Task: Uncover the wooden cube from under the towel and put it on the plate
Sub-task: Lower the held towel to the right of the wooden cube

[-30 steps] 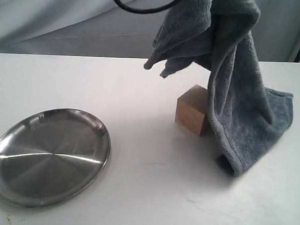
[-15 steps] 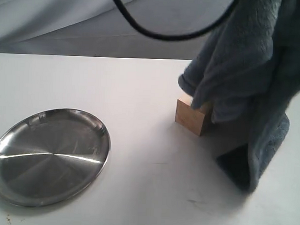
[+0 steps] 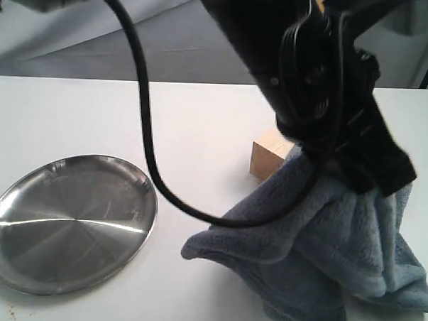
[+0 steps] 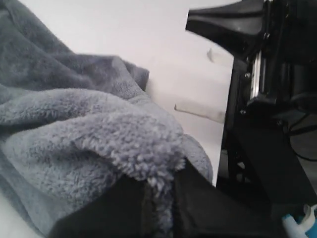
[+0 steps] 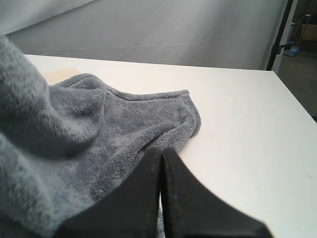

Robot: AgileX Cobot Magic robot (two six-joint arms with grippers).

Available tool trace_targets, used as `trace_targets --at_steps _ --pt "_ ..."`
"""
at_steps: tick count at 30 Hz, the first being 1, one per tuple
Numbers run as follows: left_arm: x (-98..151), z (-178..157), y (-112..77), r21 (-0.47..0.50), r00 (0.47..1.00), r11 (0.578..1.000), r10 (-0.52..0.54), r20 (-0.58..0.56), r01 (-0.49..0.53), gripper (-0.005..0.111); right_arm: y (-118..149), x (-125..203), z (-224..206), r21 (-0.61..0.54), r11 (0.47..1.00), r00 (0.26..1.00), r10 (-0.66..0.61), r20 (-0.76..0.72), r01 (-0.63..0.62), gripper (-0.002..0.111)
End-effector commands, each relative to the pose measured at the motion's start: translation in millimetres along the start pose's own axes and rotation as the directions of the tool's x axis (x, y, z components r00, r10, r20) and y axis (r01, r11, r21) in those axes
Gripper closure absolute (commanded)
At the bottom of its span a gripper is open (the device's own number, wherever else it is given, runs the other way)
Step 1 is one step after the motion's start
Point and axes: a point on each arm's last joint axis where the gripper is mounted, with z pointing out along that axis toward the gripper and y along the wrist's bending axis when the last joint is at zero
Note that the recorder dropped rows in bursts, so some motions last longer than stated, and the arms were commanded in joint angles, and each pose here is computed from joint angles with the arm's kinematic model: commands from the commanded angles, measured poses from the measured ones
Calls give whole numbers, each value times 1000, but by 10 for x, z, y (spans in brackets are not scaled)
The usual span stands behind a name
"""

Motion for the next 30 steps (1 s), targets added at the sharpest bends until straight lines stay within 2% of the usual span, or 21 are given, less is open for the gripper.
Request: trace_targets --at_steps 1,4,6,9,12,16,19,22,26,30 --pt "212 250 35 31 992 997 -71 -100 74 107 3 2 -1 -4 1000 1000 1 10 -1 108" --pt "374 397 70 40 979 992 -113 -168 122 107 3 2 -1 -4 1000 1000 1 10 -1 108" --pt "500 501 85 42 959 980 -182 -218 195 107 3 2 -1 -4 1000 1000 1 10 -1 108" --pt "684 671 29 108 933 959 -225 -280 263 107 3 2 -1 -4 1000 1000 1 10 -1 108" --pt "816 808 -77 164 923 949 -204 -326 268 107 3 2 -1 -4 1000 1000 1 10 -1 108" --pt "979 954 -208 170 896 946 -189 -401 276 107 3 2 -1 -4 1000 1000 1 10 -1 108" --pt "1093 1004 -199 108 851 932 -264 -454 346 107 3 2 -1 -4 1000 1000 1 10 -1 108" --pt "1183 1014 -130 -27 789 912 -368 -492 408 107 3 2 -1 -4 1000 1000 1 10 -1 108" --pt "1241 995 -31 -164 759 907 -415 -501 387 107 3 2 -1 -4 1000 1000 1 10 -1 108" --pt "1259 986 4 -207 753 904 -426 -502 373 101 3 2 -1 -4 1000 1000 1 10 -1 108"
